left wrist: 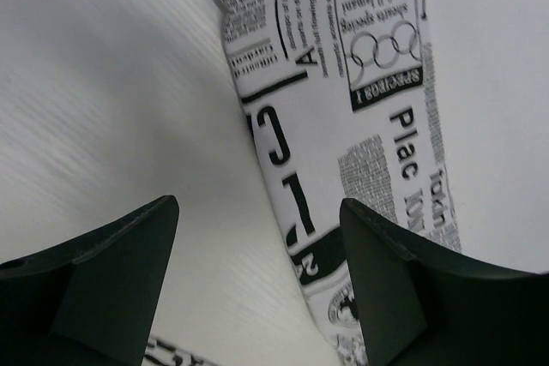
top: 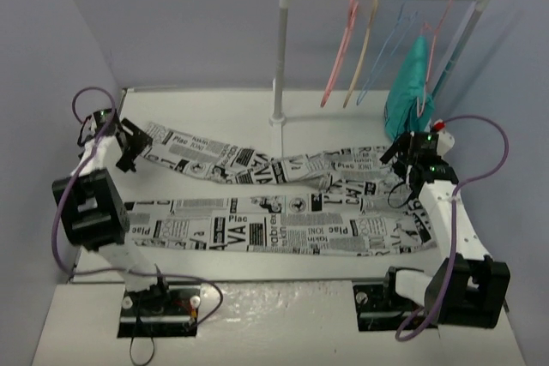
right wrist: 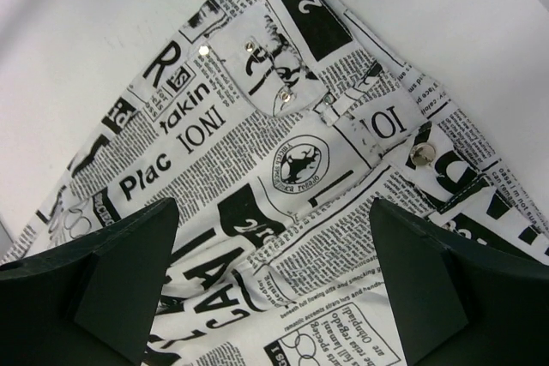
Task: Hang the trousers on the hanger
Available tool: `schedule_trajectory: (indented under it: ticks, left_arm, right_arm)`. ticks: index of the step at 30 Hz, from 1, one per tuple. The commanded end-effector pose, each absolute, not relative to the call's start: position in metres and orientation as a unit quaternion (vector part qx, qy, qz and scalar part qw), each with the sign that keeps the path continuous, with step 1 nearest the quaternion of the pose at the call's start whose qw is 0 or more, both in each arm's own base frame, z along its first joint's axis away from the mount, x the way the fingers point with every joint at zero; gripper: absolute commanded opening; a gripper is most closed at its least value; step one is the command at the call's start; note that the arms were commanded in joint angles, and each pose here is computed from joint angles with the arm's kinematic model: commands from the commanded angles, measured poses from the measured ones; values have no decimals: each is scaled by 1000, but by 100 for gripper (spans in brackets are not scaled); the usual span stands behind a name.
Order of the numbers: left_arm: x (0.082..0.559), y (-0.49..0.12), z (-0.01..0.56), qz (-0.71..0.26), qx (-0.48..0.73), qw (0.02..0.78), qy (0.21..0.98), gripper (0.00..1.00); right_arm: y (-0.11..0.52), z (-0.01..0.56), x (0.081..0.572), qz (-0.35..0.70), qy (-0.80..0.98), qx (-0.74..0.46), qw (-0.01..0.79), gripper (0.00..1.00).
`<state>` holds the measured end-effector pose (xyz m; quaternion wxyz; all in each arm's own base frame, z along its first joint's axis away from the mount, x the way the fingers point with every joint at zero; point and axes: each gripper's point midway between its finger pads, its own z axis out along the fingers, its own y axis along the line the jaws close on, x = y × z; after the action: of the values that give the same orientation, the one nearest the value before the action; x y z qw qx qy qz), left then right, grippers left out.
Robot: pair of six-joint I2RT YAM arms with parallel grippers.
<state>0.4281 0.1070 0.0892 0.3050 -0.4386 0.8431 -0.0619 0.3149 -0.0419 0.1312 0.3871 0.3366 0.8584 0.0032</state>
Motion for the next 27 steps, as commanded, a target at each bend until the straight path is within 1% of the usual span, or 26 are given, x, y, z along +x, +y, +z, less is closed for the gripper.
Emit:
schedule_trajectory:
  ticks: [1,5,10,17,22,24,27]
  left_arm:
    - [460,124,107,-45,-421,319,848,73]
    - [484,136,96,-29,-419,310,853,73]
    - [488,152,73,17,-417,272,867,72]
    - [501,164,62,40,-400,268,876,72]
    - [505,166,47,52,-388,251,885,67]
    - [508,166,41,50,-384,249,887,64]
    - [513,163,37,43,-378,252,890,50]
  right_arm:
    - [-40,147,317,1,861,310,402,91]
    - [-39,145,314,-2,866,300,399,92]
    - [-40,143,313,-7,869,298,395,93]
    - [-41,136,311,-13,874,295,386,94]
    - [-41,131,311,-13,876,298,380,94]
    - [-41,132,313,-14,875,299,381,94]
    - [-42,128,313,-19,878,298,374,94]
